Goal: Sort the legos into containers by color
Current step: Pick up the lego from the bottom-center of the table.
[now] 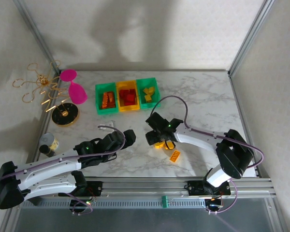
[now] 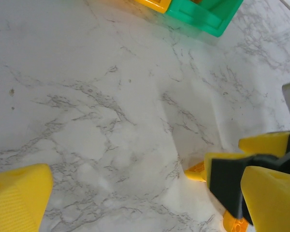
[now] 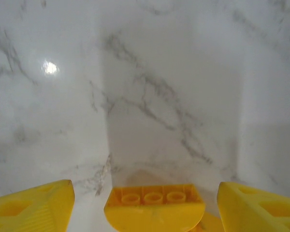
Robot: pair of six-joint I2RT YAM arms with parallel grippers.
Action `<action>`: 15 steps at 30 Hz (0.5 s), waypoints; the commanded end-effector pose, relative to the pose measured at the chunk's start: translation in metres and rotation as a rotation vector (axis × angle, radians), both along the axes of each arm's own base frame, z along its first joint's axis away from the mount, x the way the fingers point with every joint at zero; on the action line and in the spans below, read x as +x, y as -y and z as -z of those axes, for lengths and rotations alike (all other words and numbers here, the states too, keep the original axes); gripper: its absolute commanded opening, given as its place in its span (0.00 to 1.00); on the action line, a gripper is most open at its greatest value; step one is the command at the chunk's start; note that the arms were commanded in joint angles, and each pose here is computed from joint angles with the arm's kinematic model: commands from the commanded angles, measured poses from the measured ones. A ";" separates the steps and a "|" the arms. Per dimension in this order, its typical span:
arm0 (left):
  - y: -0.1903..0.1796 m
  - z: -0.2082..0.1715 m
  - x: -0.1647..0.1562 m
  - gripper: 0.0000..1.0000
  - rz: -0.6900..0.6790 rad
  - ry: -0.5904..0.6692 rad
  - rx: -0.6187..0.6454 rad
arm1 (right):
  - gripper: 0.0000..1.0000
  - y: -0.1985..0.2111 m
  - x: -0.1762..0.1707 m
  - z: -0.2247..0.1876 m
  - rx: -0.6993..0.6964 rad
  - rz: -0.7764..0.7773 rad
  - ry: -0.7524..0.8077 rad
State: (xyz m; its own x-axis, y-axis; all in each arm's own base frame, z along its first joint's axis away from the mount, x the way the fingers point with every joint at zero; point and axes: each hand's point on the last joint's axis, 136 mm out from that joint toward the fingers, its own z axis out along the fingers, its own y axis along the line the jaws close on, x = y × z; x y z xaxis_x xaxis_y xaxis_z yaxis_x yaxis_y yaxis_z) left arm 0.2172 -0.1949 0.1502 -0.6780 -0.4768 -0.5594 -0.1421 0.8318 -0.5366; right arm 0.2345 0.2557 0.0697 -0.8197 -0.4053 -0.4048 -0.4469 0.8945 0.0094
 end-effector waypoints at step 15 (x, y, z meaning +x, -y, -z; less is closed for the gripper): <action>-0.014 0.014 -0.002 1.00 -0.064 -0.015 0.039 | 0.78 0.011 -0.006 0.039 -0.143 0.033 -0.031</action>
